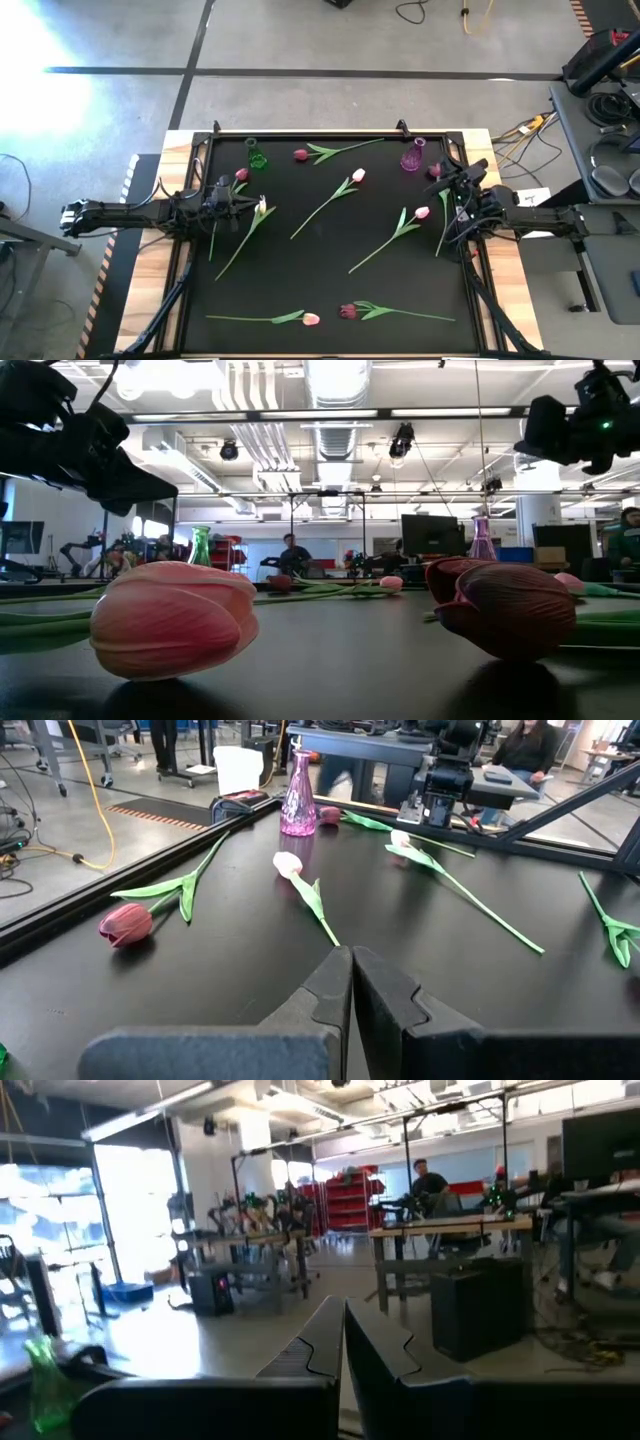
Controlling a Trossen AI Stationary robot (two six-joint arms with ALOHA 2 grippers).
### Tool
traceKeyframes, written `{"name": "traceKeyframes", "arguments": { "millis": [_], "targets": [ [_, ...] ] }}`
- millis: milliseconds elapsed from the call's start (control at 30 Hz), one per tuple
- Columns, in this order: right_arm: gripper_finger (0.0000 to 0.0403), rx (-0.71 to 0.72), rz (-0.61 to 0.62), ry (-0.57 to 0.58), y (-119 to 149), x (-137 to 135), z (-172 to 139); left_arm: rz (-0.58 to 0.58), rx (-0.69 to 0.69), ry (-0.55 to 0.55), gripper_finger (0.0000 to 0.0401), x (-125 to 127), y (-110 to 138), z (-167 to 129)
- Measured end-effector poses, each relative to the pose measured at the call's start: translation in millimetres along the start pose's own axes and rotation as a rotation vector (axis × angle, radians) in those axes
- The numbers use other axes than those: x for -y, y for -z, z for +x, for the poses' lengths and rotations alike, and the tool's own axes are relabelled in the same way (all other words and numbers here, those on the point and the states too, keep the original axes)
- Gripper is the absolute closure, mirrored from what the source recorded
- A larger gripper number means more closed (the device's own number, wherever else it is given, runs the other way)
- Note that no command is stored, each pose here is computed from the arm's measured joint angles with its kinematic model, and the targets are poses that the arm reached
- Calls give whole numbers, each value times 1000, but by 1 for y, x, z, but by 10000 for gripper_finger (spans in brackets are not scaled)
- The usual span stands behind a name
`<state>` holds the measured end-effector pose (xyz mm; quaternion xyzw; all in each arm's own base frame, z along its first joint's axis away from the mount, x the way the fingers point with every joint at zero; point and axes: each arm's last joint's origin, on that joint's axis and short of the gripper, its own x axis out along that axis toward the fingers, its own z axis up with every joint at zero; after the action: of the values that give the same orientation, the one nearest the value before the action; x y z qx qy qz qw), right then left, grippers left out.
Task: Sort flowers into vase by color
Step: Put the pink flower into the violet vase
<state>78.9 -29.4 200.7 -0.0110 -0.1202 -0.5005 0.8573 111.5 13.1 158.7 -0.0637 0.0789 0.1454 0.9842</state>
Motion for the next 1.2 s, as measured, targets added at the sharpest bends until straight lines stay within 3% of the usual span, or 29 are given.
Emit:
{"name": "traceKeyframes", "arguments": {
  "millis": [167, 233, 400, 533, 667, 800, 1000, 1200],
  "targets": [
    [394, 19, 13, -15, -7, 0, 0, 0, -1, 0, 401, 0, 0, 0],
    [394, 30, 37, -96, -7, -2, 0, 0, -1, 0, 401, 0, 0, 0],
    [394, 24, 186, -429, -6, -14, -1, 0, 0, 0, 401, 0, 0, 0],
    [394, -145, 205, -484, -5, -23, 3, 0, -1, 0, 401, 0, 0, 0],
    [394, -359, 195, -457, -7, -36, 12, 0, 0, 0, 401, 0, 0, 0],
    [394, -618, 110, -398, 0, -58, 23, 0, 0, 0, 401, 0, 0, 0],
    [394, -859, 121, -353, 0, -100, 24, 0, -1, 0, 401, 0, 0, 0],
    [394, -1057, 189, -36, 9, -130, 7, 0, -1, 0, 401, 0, 0, 0]
  ]
}}
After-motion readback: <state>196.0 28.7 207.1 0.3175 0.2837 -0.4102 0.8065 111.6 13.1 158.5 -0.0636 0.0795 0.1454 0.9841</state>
